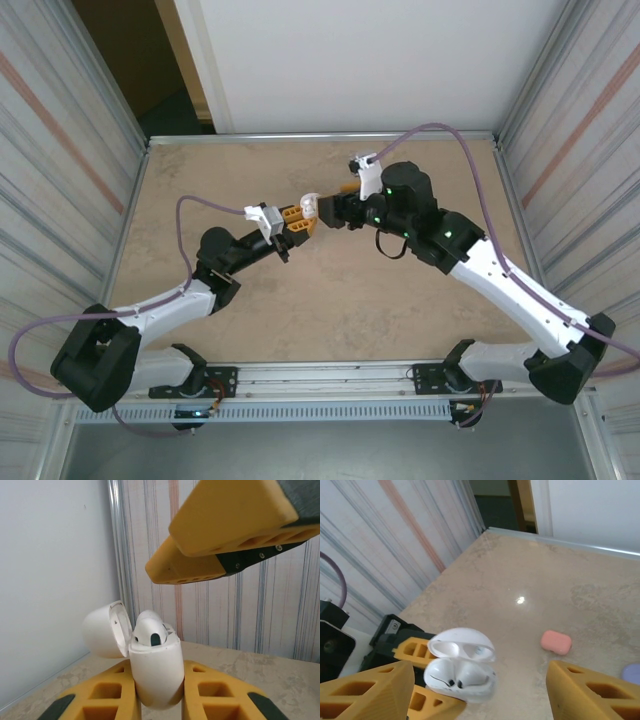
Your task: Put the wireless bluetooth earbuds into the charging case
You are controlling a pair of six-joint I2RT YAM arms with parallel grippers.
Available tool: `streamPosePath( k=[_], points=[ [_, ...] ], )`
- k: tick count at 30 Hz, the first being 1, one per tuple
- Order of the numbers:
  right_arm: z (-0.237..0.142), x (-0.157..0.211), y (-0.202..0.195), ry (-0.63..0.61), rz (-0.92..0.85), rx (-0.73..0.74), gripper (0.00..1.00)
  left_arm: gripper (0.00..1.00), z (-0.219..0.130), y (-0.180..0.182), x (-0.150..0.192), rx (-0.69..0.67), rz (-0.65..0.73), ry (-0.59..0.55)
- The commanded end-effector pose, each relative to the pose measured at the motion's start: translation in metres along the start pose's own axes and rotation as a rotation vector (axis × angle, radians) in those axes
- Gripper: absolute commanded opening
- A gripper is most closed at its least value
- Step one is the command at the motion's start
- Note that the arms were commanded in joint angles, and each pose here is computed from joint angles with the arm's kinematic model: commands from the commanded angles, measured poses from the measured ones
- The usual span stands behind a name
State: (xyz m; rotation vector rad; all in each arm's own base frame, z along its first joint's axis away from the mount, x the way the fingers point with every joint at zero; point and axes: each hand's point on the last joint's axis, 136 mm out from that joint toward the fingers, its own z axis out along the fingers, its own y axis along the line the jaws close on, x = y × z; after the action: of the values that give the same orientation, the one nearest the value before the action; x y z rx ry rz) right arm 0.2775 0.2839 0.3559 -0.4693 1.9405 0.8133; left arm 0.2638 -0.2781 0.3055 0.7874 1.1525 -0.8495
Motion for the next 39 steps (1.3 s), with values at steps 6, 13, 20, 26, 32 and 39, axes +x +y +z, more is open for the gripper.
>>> streamPosePath(
  k=[6, 13, 20, 26, 32, 39],
  points=[
    [-0.013, -0.005, -0.018, -0.086, 0.064, -0.045, 0.91, 0.00, -0.001, -0.004, -0.027, 0.012, 0.027, -0.085],
    [-0.022, 0.003, -0.037, -0.096, 0.093, -0.044, 0.99, 0.00, 0.004, -0.003, -0.024, 0.021, 0.008, -0.093],
    [-0.035, 0.018, -0.060, -0.089, 0.145, -0.037, 0.99, 0.00, 0.005, -0.003, -0.026, 0.027, 0.002, -0.100],
    [-0.049, 0.022, -0.066, -0.134, 0.236, -0.130, 0.99, 0.00, 0.006, -0.010, -0.034, 0.074, -0.008, -0.116],
    [-0.055, 0.011, -0.047, -0.170, 0.252, -0.295, 0.99, 0.00, 0.006, -0.021, -0.044, 0.143, -0.013, -0.148],
    [-0.059, -0.003, -0.014, -0.167, 0.215, -0.453, 0.99, 0.00, 0.007, -0.037, -0.054, 0.248, -0.016, -0.156]
  ],
)
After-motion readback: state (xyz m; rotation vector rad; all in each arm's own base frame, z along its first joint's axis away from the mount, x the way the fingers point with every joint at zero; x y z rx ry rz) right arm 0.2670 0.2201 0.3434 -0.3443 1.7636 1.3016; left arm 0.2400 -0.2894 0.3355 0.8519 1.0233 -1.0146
